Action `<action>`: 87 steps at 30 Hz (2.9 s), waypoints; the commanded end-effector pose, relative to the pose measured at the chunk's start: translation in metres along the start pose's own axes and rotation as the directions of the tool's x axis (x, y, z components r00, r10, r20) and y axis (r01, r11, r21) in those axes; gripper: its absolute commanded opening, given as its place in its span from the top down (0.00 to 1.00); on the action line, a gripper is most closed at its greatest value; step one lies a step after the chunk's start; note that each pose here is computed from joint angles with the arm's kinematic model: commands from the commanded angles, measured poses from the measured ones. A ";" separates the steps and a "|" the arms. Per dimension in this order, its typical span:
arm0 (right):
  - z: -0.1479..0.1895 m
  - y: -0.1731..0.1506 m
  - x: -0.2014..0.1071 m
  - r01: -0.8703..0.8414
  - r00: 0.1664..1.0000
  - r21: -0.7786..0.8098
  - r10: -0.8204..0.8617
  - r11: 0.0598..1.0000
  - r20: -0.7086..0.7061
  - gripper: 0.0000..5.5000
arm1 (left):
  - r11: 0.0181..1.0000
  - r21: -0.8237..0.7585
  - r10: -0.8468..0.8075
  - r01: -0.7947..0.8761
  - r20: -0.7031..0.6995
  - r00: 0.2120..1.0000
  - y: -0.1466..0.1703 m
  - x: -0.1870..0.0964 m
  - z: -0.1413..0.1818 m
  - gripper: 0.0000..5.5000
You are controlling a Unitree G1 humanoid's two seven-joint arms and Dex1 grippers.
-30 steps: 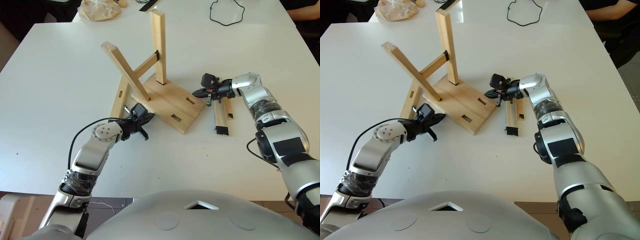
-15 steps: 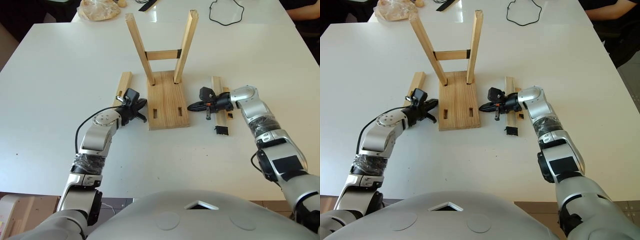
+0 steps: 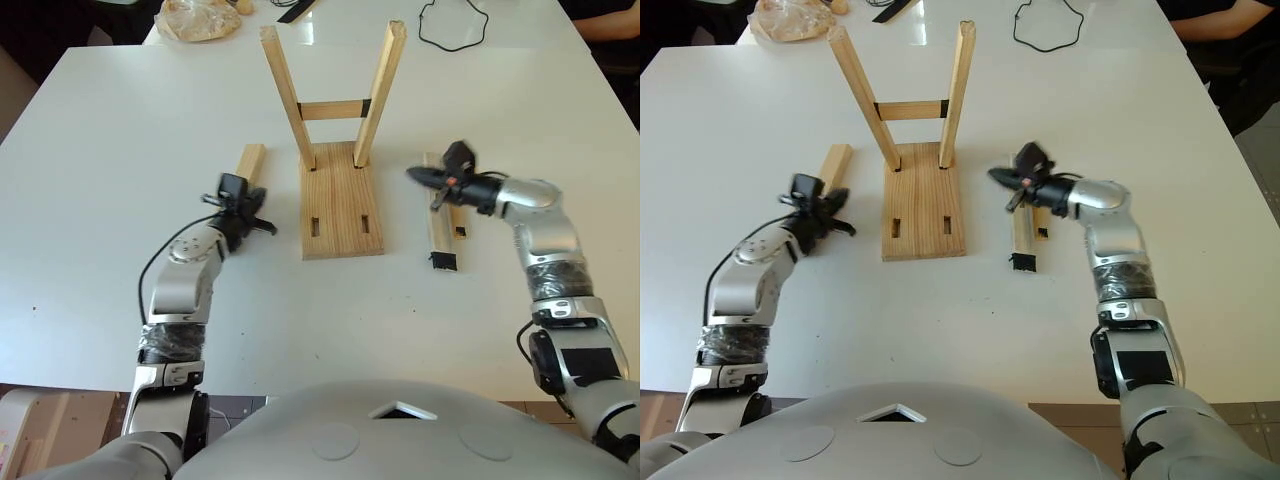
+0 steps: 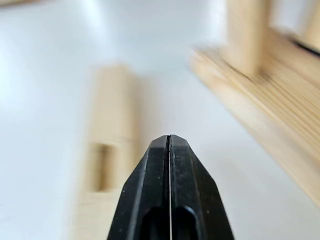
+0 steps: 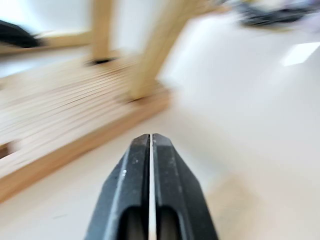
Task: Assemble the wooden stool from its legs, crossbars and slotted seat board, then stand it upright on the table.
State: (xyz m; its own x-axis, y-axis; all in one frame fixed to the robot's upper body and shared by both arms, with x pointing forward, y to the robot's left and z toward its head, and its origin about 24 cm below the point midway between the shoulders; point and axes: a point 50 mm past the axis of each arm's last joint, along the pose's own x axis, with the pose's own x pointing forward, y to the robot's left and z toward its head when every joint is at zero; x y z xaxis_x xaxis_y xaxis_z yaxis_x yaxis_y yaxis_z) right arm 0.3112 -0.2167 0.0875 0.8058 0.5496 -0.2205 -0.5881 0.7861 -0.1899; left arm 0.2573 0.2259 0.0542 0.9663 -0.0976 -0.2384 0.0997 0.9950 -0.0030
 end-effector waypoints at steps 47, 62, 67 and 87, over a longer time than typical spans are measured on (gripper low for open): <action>-0.065 0.072 -0.051 0.189 0.946 0.184 -0.129 0.965 -0.298 0.51 | 0.932 -0.177 0.321 -0.317 -0.007 0.947 -0.011 -0.027 -0.049 1.00; -0.069 0.036 -0.040 0.188 0.930 0.039 -0.165 0.981 -0.330 0.51 | 0.931 -0.176 0.320 -0.318 -0.022 0.947 -0.011 -0.027 -0.050 1.00; -0.054 0.018 -0.033 0.189 0.948 0.016 -0.178 0.982 -0.262 0.51 | 0.930 -0.182 0.322 -0.320 -0.020 0.947 -0.012 -0.026 -0.050 1.00; -0.064 0.079 -0.064 0.293 0.905 0.187 -0.209 0.937 -0.371 0.51 | 0.930 -0.171 0.324 -0.325 -0.039 0.945 -0.011 -0.035 -0.054 1.00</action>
State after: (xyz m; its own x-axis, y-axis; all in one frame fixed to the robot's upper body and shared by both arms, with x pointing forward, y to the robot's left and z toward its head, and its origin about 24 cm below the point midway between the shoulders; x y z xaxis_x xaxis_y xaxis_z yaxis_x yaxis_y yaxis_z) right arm 0.2129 -0.2111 0.0303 0.8417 0.2276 -0.4896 -0.3068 0.9478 -0.0869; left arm 0.2151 0.2197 0.0238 0.9544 0.2356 -0.1833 -0.2554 0.9624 -0.0929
